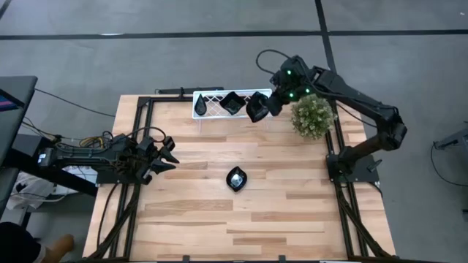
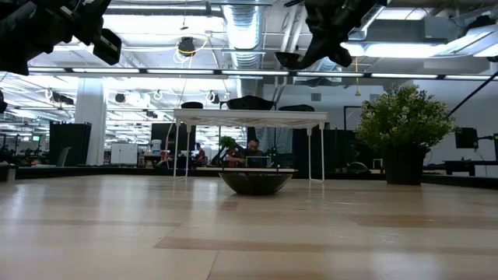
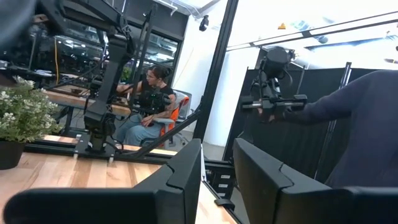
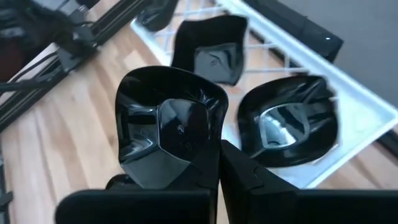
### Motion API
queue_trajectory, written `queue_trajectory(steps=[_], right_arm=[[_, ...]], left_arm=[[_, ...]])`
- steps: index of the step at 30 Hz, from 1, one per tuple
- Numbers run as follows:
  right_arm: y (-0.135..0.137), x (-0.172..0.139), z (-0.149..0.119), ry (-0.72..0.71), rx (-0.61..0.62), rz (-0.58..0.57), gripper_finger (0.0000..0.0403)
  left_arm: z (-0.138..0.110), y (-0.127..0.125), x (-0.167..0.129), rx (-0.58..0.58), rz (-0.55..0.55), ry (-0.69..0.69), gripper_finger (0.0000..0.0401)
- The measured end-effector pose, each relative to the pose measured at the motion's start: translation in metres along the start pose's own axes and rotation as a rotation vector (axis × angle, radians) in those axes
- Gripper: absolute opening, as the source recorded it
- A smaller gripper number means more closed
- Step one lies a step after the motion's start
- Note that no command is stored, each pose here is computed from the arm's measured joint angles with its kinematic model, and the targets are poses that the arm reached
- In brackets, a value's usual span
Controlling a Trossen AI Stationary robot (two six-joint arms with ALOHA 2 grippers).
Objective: Pick & Place Mini shaped plates
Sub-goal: Stack the black leaf-shaped plate on top of the black leaf-shaped plates on the shelf
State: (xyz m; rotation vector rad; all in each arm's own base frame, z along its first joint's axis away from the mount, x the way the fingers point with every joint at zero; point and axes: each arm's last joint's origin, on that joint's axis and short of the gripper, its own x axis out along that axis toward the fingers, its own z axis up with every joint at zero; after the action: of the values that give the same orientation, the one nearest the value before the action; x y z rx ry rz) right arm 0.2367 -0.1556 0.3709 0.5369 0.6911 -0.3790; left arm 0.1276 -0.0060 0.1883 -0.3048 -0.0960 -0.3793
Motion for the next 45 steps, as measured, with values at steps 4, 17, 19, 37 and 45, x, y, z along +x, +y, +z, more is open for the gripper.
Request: queue_trajectory(steps=[4,17,19,37,45], right_arm=[[-0.012,0.001,0.008,-0.011,0.015,-0.027,0.0001],[-0.038,-0.004,0.008,0.013,0.056,-0.086,0.0001],[-0.041,-0.005,0.008,0.009,0.062,-0.093,0.0001],[-0.08,0.037,0.011,0.122,-0.052,0.015,0.0001],[-0.105,0.029,0.023,0.131,-0.044,0.078,0.0001]], left_arm=[[0.0,0.0,0.0,0.0,0.0,0.0,0.0097],[0.0,0.0,0.0,0.008,0.0,0.0,0.0097],[0.0,0.0,0.0,0.008,0.0,0.0,0.0097],[0.0,0.0,0.0,0.007,0.0,-0.001,0.0097],[0.001,0.0,0.0,0.006,-0.002,-0.006,0.0097]])
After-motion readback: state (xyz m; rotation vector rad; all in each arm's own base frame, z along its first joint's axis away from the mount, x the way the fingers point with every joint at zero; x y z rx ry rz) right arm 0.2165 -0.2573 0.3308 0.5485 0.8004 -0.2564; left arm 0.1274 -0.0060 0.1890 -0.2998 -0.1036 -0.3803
